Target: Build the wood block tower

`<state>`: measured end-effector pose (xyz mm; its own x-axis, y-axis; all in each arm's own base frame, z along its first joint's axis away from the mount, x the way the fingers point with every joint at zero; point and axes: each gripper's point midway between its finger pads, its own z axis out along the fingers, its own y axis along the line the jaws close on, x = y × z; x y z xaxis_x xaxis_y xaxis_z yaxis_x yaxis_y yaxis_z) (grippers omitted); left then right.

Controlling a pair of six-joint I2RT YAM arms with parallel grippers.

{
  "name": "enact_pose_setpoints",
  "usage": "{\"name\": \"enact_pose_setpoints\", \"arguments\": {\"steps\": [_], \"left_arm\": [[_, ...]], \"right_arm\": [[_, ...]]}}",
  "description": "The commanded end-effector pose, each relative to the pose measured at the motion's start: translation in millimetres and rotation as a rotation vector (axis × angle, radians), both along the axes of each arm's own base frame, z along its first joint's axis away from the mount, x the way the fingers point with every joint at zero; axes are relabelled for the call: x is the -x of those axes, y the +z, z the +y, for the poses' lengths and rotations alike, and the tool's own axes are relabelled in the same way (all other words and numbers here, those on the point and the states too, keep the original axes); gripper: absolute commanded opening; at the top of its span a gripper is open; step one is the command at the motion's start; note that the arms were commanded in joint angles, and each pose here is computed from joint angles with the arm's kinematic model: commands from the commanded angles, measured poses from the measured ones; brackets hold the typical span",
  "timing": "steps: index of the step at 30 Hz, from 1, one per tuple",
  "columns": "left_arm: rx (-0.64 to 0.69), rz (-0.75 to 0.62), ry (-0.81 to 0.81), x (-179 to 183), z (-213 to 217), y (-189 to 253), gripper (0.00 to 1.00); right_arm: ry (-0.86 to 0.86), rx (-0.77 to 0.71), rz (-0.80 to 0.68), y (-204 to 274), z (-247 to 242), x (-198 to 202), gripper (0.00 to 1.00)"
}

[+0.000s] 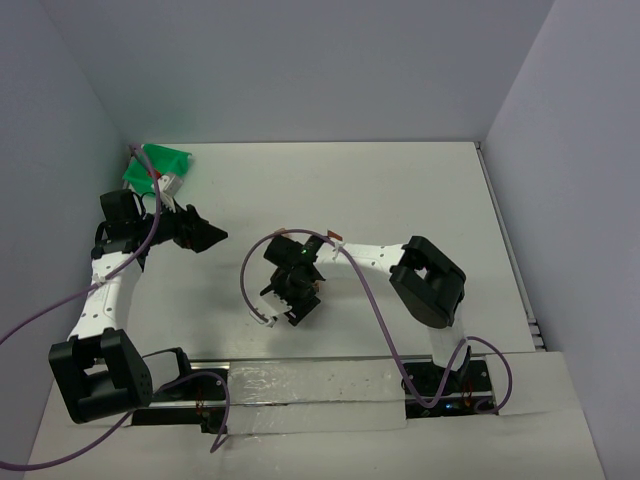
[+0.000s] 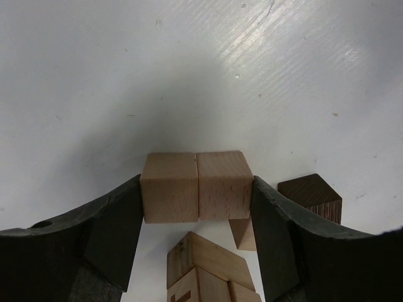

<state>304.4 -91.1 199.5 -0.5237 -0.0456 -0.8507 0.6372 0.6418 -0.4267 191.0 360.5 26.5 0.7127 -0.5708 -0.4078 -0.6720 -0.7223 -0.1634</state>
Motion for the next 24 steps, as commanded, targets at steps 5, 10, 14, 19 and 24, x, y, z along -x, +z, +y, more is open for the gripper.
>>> {"name": "enact_pose_setpoints", "arguments": {"steps": [5,10,14,19,24], "left_arm": [[0.007,-0.058,-0.024,-3,-1,9,0.98],[0.005,-0.062,-0.017,-3,0,11,0.98],[0.003,-0.063,-0.011,-4,0,13,0.98],[-0.003,-0.061,-0.009,-5,1,13,0.99],[-0.008,-0.045,-0.015,-6,2,13,0.99]], "right_arm": [[-0.065,-0.066,0.043,31,13,2,0.6],[-0.192,-0.128,0.115,70,24,7,0.57],[-0.321,-0.163,0.162,100,25,6,0.56],[-0.513,-0.185,0.195,124,15,-11,0.51],[-0.676,-0.2,0.188,137,-5,-41,0.49]]}}
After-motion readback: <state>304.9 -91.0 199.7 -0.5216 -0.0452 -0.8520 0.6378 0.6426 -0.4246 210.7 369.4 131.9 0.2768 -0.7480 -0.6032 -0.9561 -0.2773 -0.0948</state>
